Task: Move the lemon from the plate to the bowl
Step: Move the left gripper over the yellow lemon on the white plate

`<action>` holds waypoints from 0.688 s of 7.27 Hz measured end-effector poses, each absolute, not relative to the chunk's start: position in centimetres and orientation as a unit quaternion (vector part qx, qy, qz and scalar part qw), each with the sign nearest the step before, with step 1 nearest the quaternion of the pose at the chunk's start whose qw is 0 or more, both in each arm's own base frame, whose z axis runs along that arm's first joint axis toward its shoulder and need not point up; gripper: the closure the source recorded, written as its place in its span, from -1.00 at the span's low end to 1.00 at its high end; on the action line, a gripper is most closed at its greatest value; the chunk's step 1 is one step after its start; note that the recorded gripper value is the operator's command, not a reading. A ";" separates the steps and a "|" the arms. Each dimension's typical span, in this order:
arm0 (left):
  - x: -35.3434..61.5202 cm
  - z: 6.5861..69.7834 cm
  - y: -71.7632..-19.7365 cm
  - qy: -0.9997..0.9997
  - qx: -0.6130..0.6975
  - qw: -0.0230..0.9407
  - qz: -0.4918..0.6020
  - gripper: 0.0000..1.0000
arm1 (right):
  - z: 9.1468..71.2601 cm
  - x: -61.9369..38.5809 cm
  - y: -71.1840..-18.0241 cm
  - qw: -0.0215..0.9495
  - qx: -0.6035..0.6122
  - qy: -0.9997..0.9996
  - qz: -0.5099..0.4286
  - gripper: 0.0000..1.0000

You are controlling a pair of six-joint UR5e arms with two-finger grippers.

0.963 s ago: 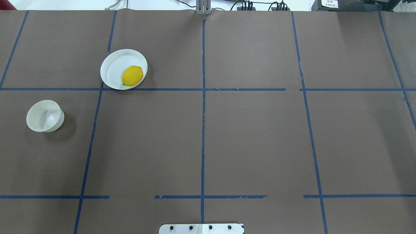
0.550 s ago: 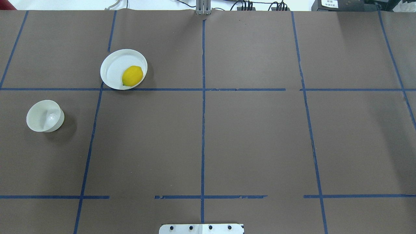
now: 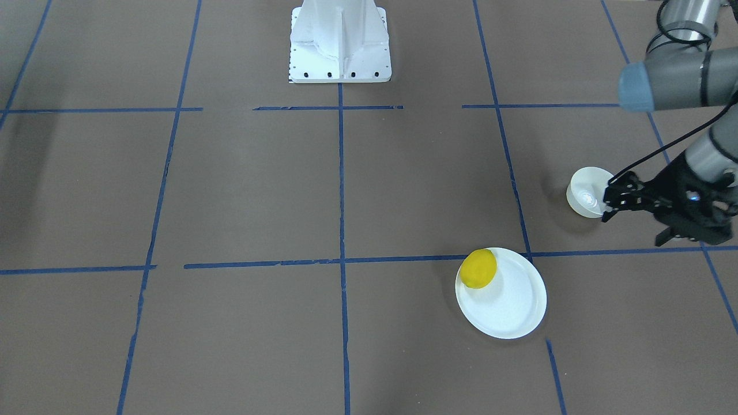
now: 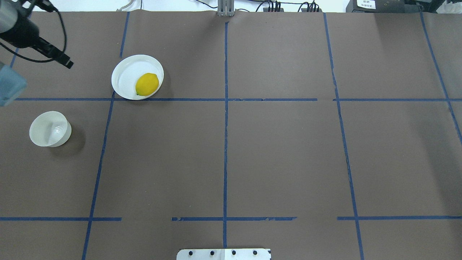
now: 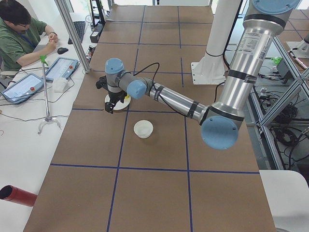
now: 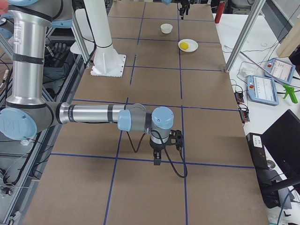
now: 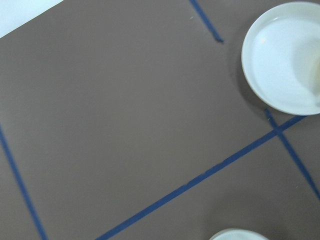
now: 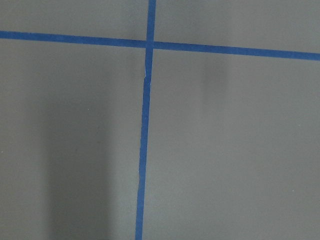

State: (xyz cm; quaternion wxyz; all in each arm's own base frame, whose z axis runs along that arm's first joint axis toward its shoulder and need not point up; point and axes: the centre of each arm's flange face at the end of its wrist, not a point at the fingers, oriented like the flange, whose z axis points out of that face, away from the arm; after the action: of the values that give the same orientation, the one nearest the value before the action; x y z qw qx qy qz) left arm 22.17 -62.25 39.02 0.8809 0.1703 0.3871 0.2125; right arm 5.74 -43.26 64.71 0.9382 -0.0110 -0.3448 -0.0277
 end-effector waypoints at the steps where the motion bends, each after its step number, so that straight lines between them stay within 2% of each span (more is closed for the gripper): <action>1: 26.6 37.0 -63.0 0.389 0.160 0.884 0.203 -1.00 | 64.7 5.7 -43.3 0.938 -0.011 -0.345 -0.028 -1.00; 3: 33.6 34.0 -62.8 0.387 0.145 0.894 0.174 -1.00 | 64.7 5.7 -43.3 0.938 -0.011 -0.345 -0.028 -1.00; 5: 38.5 33.8 -62.6 0.400 0.137 0.894 0.148 -0.99 | 64.7 5.7 -43.3 0.938 -0.011 -0.345 -0.028 -1.00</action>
State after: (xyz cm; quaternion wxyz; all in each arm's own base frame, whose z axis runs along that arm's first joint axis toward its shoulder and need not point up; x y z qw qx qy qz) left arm 38.53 -62.58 33.84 0.8940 0.1367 0.4001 0.1483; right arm 5.74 -43.26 64.71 0.9382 -0.0110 -0.3448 -0.0277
